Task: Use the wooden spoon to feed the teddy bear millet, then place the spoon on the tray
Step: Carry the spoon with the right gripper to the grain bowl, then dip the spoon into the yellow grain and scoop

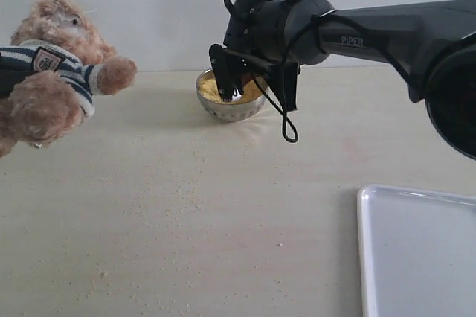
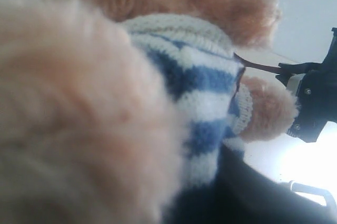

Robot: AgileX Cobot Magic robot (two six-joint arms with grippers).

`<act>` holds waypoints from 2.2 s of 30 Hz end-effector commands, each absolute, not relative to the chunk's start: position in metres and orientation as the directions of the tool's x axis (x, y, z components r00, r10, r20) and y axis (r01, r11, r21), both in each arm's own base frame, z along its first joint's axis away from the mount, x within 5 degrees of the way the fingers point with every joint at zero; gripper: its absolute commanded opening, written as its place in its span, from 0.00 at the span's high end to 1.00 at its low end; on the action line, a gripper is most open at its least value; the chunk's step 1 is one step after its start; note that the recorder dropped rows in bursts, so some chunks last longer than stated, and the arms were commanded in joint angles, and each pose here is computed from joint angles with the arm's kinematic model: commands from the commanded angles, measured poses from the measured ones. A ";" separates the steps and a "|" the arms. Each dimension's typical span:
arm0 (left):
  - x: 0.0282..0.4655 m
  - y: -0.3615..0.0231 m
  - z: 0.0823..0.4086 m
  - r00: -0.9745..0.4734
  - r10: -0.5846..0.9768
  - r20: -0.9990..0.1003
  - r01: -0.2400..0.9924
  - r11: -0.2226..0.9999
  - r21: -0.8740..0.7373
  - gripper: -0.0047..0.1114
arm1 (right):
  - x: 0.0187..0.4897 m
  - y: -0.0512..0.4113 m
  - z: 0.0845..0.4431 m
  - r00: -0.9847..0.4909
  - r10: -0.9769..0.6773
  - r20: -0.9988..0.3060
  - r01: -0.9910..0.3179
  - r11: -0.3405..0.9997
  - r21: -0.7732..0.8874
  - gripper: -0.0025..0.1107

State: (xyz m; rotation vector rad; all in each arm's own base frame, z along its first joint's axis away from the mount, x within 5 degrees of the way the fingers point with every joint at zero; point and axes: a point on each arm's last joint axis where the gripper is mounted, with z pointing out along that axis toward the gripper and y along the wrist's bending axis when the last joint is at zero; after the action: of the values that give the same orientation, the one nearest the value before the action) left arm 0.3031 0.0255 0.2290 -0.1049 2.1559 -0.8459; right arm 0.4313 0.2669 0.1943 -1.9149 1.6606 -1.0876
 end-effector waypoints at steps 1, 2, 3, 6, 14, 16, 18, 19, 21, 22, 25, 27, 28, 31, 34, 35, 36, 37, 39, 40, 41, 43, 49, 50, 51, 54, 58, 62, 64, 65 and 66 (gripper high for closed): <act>0.302 0.025 0.231 -0.670 -0.342 -0.659 0.204 0.769 -0.606 0.92 | 0.433 0.264 0.196 -0.010 -0.958 0.288 -0.670 -0.208 -0.713 0.98; 0.302 0.025 0.231 -0.670 -0.342 -0.659 0.204 0.769 -0.606 0.92 | 0.432 0.263 0.196 -0.011 -0.956 0.293 -0.673 -0.210 -0.709 0.98; 0.302 0.025 0.231 -0.670 -0.342 -0.659 0.204 0.769 -0.606 0.92 | 0.432 0.263 0.196 -0.012 -0.956 0.295 -0.676 -0.210 -0.707 0.98; 0.302 0.025 0.231 -0.670 -0.342 -0.659 0.204 0.769 -0.606 0.92 | 0.434 0.258 0.201 -0.020 -0.956 0.294 -0.677 -0.204 -0.707 0.98; 0.302 0.025 0.231 -0.670 -0.342 -0.659 0.204 0.769 -0.606 0.92 | 0.447 0.231 0.207 -0.028 -0.982 0.186 -0.721 -0.109 -0.685 0.98; 0.302 0.025 0.231 -0.670 -0.342 -0.659 0.204 0.769 -0.606 0.92 | 0.448 0.234 0.208 -0.016 -0.986 0.165 -0.709 -0.106 -0.697 0.98; 0.302 0.025 0.231 -0.670 -0.342 -0.659 0.204 0.769 -0.606 0.92 | 0.449 0.236 0.208 -0.003 -0.989 0.146 -0.702 -0.101 -0.705 0.98; 0.302 0.025 0.231 -0.670 -0.342 -0.659 0.204 0.769 -0.606 0.92 | 0.450 0.237 0.208 -0.001 -0.991 0.131 -0.696 -0.093 -0.712 0.98; 0.302 0.025 0.231 -0.672 -0.338 -0.660 0.205 0.771 -0.603 0.92 | 0.451 0.238 0.209 -0.006 -0.994 0.107 -0.684 -0.074 -0.725 0.98; 0.302 0.025 0.231 -0.672 -0.338 -0.660 0.205 0.771 -0.603 0.92 | 0.451 0.238 0.209 -0.013 -0.994 0.104 -0.681 -0.068 -0.729 0.98; 0.302 0.026 0.231 -0.671 -0.338 -0.660 0.203 0.772 -0.602 0.92 | 0.452 0.238 0.209 -0.016 -0.993 0.114 -0.677 -0.074 -0.732 0.98; 0.302 0.026 0.231 -0.671 -0.338 -0.660 0.203 0.772 -0.602 0.92 | 0.452 0.238 0.209 -0.009 -0.994 0.108 -0.673 -0.074 -0.736 0.98; 0.302 0.026 0.231 -0.671 -0.338 -0.660 0.203 0.772 -0.602 0.92 | 0.452 0.239 0.207 -0.008 -0.994 0.110 -0.675 -0.076 -0.734 0.98; 0.302 0.026 0.231 -0.671 -0.338 -0.660 0.203 0.772 -0.602 0.92 | 0.453 0.239 0.199 -0.009 -0.993 0.121 -0.686 -0.082 -0.723 0.98; 0.302 0.026 0.231 -0.671 -0.338 -0.660 0.203 0.772 -0.602 0.92 | 0.454 0.238 0.192 -0.015 -0.988 0.152 -0.696 -0.098 -0.711 0.98; 0.302 0.026 0.231 -0.671 -0.338 -0.660 0.203 0.772 -0.602 0.92 | 0.454 0.238 0.192 -0.013 -0.989 0.149 -0.695 -0.098 -0.713 0.98; 0.302 0.026 0.231 -0.671 -0.338 -0.660 0.202 0.773 -0.601 0.92 | 0.455 0.238 0.193 -0.006 -0.988 0.155 -0.687 -0.108 -0.719 0.98; 0.302 0.026 0.231 -0.671 -0.338 -0.660 0.202 0.773 -0.601 0.92 | 0.455 0.238 0.193 -0.006 -0.988 0.155 -0.687 -0.108 -0.719 0.98; 0.302 0.026 0.231 -0.671 -0.338 -0.660 0.202 0.773 -0.601 0.92 | 0.455 0.238 0.188 -0.004 -0.987 0.162 -0.693 -0.114 -0.712 0.98; 0.302 0.026 0.231 -0.671 -0.338 -0.660 0.202 0.773 -0.601 0.92 | 0.455 0.238 0.187 -0.004 -0.985 0.175 -0.698 -0.122 -0.705 0.98; 0.302 0.026 0.231 -0.671 -0.338 -0.660 0.202 0.773 -0.601 0.92 | 0.455 0.237 0.187 -0.006 -0.984 0.181 -0.701 -0.125 -0.702 0.98; 0.302 0.026 0.231 -0.671 -0.338 -0.660 0.202 0.773 -0.601 0.92 | 0.454 0.237 0.186 -0.001 -0.982 0.191 -0.703 -0.135 -0.698 0.98; 0.302 0.026 0.231 -0.670 -0.339 -0.661 0.199 0.775 -0.599 0.92 | 0.445 0.241 0.177 0.068 -0.984 0.162 -0.793 -0.152 -0.590 0.98; 0.302 0.026 0.231 -0.670 -0.339 -0.661 0.199 0.775 -0.599 0.92 | 0.445 0.241 0.178 0.051 -0.988 0.147 -0.789 -0.130 -0.600 0.98; 0.302 0.026 0.231 -0.670 -0.339 -0.661 0.199 0.775 -0.599 0.92 | 0.446 0.241 0.178 0.042 -0.989 0.142 -0.788 -0.120 -0.604 0.98; 0.302 0.026 0.231 -0.670 -0.339 -0.661 0.199 0.775 -0.599 0.92 | 0.447 0.241 0.179 -0.002 -0.994 0.108 -0.774 -0.067 -0.630 0.98; 0.302 0.026 0.231 -0.670 -0.339 -0.661 0.199 0.775 -0.599 0.92 | 0.450 0.238 0.183 -0.074 -0.993 0.087 -0.747 -0.003 -0.665 0.98; 0.302 0.026 0.231 -0.670 -0.339 -0.661 0.199 0.775 -0.599 0.92 | 0.450 0.238 0.183 -0.117 -0.992 0.050 -0.742 0.054 -0.669 0.98; 0.302 0.026 0.231 -0.668 -0.333 -0.665 0.203 0.778 -0.595 0.92 | 0.449 0.238 0.183 -0.145 -0.989 0.023 -0.738 0.093 -0.668 0.98; 0.302 0.026 0.231 -0.668 -0.333 -0.665 0.203 0.778 -0.595 0.92 | 0.449 0.239 0.182 -0.157 -0.987 0.009 -0.738 0.111 -0.666 0.98; 0.302 0.026 0.231 -0.668 -0.333 -0.665 0.203 0.778 -0.595 0.92 | 0.449 0.239 0.182 -0.164 -0.986 -0.002 -0.741 0.125 -0.660 0.98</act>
State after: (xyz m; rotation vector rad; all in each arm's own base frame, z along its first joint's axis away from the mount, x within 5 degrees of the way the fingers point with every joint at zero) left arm 0.3030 0.0259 0.2284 -0.0994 2.1616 -0.8346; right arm 0.4485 0.2394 0.1807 -1.7033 1.9378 -0.7637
